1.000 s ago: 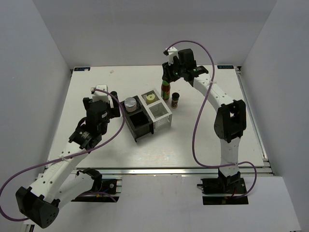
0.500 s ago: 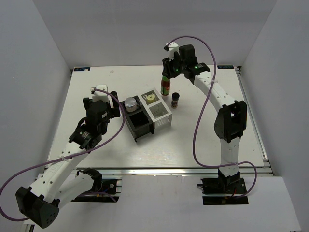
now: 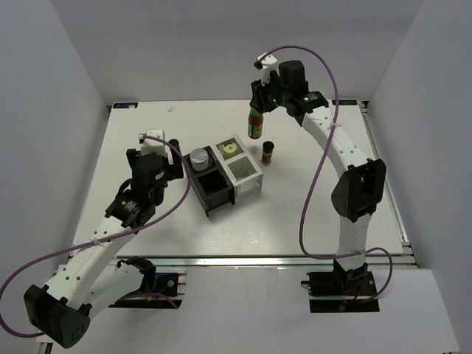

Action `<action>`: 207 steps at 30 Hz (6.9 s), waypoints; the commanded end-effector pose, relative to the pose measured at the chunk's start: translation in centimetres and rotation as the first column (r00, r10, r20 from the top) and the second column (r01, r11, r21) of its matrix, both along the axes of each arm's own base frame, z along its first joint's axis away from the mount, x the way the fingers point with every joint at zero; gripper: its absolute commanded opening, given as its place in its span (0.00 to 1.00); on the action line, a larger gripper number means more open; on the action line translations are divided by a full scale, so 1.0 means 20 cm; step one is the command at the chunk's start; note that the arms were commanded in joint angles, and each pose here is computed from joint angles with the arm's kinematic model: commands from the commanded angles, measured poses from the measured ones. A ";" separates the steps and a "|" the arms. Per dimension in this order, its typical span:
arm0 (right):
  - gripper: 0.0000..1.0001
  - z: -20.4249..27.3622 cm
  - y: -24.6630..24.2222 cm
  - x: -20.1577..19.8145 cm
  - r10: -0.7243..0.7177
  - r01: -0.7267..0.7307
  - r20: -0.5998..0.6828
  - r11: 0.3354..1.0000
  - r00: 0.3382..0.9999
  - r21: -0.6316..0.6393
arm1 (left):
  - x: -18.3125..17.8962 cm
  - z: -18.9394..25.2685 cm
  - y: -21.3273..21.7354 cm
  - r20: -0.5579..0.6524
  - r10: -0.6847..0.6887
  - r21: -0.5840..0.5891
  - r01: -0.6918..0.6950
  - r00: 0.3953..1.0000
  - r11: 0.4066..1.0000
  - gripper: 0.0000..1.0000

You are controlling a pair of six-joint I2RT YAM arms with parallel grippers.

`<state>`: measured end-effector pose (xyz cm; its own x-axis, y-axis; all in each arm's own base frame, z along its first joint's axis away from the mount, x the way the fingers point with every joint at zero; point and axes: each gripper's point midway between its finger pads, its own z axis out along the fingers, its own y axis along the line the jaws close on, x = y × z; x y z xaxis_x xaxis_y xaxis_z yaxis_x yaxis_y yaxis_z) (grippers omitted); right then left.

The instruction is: Organize the condiment bottles

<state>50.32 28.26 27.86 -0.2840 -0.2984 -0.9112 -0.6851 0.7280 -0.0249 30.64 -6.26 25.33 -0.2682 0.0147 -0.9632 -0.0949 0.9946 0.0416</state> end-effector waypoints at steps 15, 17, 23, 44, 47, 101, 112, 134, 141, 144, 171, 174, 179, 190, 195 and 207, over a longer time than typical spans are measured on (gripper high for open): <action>0.00 0.92 -0.04 -0.30 0.048 -0.121 0.337 0.972 0.940 0.200 | 0.00 0.02 0.02 0.019 0.015 0.000 -0.015 1.000 1.000 0.98; 0.00 0.90 -0.03 -0.34 0.071 -0.143 0.317 0.967 0.946 0.211 | 0.00 0.02 0.02 0.017 0.014 0.001 -0.014 1.000 1.000 0.98; 0.00 0.89 0.02 -0.52 0.150 -0.219 0.279 0.947 0.949 0.235 | 0.00 0.02 0.02 0.017 0.010 -0.002 -0.010 1.000 1.000 0.98; 0.00 0.53 0.27 -0.74 0.296 -0.319 0.139 0.929 0.945 0.188 | 0.00 0.02 0.02 0.018 0.012 -0.001 -0.012 1.000 1.000 0.98; 0.00 0.51 0.27 -0.75 0.298 -0.319 0.133 0.929 0.945 0.185 | -0.01 0.02 0.02 0.019 0.013 -0.001 -0.013 1.000 1.000 0.98; 0.87 0.43 -0.19 -0.89 0.306 -0.335 0.178 0.927 0.935 0.166 | 0.09 -0.02 0.01 -0.041 0.010 -0.046 -0.012 0.999 0.999 0.85; 0.70 0.11 -0.31 -1.20 0.488 -0.491 0.075 0.840 0.869 0.230 | 0.49 -0.08 0.09 -0.265 0.029 -0.165 -0.074 0.964 0.983 0.83; 0.74 0.02 -0.36 -1.21 0.472 -0.466 0.043 0.846 0.880 0.258 | 0.86 -0.53 0.03 -0.546 0.005 -0.128 -0.089 0.838 0.988 0.85; 0.74 -0.01 -0.36 -1.20 0.465 -0.457 0.032 0.852 0.885 0.256 | 0.90 -0.63 0.05 -0.581 0.008 -0.122 -0.097 0.814 0.988 0.75; 0.74 -0.02 -0.36 -1.19 0.466 -0.457 0.029 0.852 0.884 0.255 | 0.90 -0.65 0.05 -0.584 0.005 -0.126 -0.097 0.812 0.987 0.68; 0.71 -0.08 -0.36 -1.16 0.469 -0.451 -0.010 0.856 0.883 0.253 | 0.52 0.15 0.16 -0.285 0.043 -0.159 -0.092 0.958 0.983 0.00; 0.71 -0.08 -0.36 -1.16 0.467 -0.450 -0.009 0.857 0.884 0.252 | 0.39 0.23 0.13 -0.259 0.000 -0.205 -0.055 0.966 0.977 0.00; 0.71 -0.08 -0.36 -1.16 0.462 -0.445 -0.008 0.860 0.887 0.248 | 0.20 0.34 0.04 -0.207 -0.093 -0.277 0.033 0.974 0.960 0.00; 0.71 -0.07 -0.37 -1.16 0.456 -0.441 -0.002 0.863 0.890 0.248 | -0.07 0.50 -0.30 -0.189 -0.365 -0.372 0.278 0.911 0.886 0.00; 0.70 -0.07 -0.38 -1.15 0.447 -0.433 -0.003 0.867 0.894 0.248 | -0.11 0.43 -0.44 -0.234 -0.436 -0.383 0.329 0.869 0.863 0.00; 0.70 -0.08 -0.41 -1.13 0.436 -0.420 -0.009 0.871 0.900 0.256 | -0.08 0.15 -0.68 -0.386 -0.407 -0.241 0.335 0.828 0.911 0.00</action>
<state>27.74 20.01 25.68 -0.2675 -0.1864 -0.9454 -0.9145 0.3581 0.1881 28.45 -19.97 28.76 -0.6622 0.0463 -0.7479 0.3119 0.9245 -0.2190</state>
